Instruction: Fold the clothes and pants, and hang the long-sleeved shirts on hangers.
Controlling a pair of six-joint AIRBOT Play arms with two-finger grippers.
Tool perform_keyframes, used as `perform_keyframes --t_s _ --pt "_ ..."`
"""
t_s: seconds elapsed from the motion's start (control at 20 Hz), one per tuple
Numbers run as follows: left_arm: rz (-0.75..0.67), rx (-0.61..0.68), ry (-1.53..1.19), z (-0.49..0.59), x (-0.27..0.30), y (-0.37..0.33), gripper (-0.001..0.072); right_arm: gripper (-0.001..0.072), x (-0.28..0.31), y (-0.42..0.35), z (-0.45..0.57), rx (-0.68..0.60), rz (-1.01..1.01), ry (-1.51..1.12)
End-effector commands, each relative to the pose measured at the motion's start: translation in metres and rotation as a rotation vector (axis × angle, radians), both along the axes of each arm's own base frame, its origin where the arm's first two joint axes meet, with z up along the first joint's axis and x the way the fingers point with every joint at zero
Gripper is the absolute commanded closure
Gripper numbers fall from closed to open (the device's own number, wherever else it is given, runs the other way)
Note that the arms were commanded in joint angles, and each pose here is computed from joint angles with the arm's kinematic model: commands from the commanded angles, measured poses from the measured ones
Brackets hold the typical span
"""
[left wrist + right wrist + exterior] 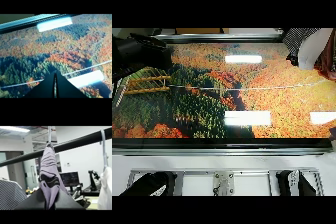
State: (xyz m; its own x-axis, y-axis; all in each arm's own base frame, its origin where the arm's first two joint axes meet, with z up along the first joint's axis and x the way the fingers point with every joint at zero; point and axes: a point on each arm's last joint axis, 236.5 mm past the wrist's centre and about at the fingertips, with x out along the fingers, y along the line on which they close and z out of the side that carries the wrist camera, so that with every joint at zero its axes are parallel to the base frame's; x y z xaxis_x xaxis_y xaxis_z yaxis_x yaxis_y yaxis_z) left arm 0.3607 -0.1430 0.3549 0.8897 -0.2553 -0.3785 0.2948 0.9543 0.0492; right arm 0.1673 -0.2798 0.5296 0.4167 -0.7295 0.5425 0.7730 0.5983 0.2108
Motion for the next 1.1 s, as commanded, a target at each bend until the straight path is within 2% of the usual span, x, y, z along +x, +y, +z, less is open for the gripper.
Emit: perform_keyframes --t_s 0.0,0.4,1.05 --pt "0.022 -0.002 0.003 -0.001 0.003 0.008 0.0688 0.0690 -0.008 -0.005 0.003 0.005 -0.034 -0.018" --pt "0.022 -0.001 0.004 -0.001 0.003 0.008 0.0688 0.0690 -0.013 -0.009 0.001 0.016 -0.059 -0.029" --pt "0.025 0.004 0.019 -0.004 0.001 0.009 0.0687 0.0689 -0.007 -0.053 -0.035 0.116 -0.127 -0.010"
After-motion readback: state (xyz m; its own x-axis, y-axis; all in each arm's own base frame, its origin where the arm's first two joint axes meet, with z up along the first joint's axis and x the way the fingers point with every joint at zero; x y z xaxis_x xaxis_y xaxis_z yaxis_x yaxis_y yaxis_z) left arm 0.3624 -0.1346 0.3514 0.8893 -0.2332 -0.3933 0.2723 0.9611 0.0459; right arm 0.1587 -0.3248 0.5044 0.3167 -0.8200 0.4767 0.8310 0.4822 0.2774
